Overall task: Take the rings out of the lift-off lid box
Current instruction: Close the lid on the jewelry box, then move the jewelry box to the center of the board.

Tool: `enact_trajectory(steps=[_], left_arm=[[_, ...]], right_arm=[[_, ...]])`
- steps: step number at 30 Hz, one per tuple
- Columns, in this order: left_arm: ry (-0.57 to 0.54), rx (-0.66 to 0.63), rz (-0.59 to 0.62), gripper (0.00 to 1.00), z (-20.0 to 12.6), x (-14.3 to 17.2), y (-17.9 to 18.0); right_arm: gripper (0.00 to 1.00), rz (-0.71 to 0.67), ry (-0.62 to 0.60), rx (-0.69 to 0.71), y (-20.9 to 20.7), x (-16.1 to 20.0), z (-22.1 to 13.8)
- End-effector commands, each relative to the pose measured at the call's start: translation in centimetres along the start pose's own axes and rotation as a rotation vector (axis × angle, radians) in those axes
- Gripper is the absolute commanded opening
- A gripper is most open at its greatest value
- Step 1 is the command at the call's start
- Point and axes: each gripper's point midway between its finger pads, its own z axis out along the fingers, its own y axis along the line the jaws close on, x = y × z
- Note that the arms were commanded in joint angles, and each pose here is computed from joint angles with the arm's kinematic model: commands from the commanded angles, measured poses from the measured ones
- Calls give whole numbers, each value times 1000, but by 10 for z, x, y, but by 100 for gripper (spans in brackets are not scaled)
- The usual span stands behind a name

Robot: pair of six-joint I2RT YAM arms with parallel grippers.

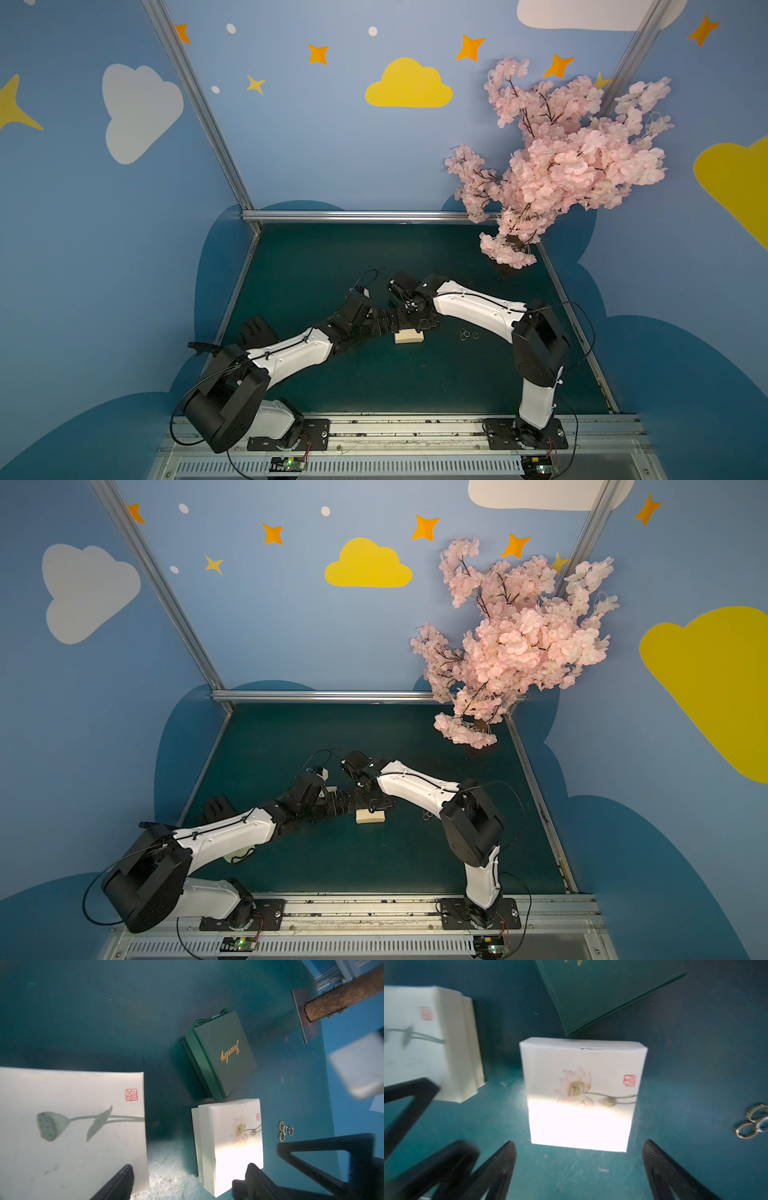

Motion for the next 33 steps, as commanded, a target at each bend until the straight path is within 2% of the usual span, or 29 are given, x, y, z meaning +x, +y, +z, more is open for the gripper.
enact_trajectory(steps=[1, 9, 16, 21, 25, 33], left_arm=[[-16, 23, 3, 86, -6, -3, -6], [-31, 18, 5, 86, -8, -6, -4], [-46, 10, 14, 86, -11, -9, -3], [-52, 5, 16, 86, -12, -9, -2], [-52, 4, 14, 86, -11, -9, -1], [-68, 4, 12, 86, -19, -13, -3]], right_arm=[[96, 25, -61, 8, -10, -5, -15], [95, 98, -57, -7, -33, -5, -5], [91, 128, -43, -114, -27, -7, 14], [74, 151, -40, -117, -30, -6, 24], [67, 165, -4, -104, -32, -1, 37], [60, 185, 30, -157, -23, 9, 51]])
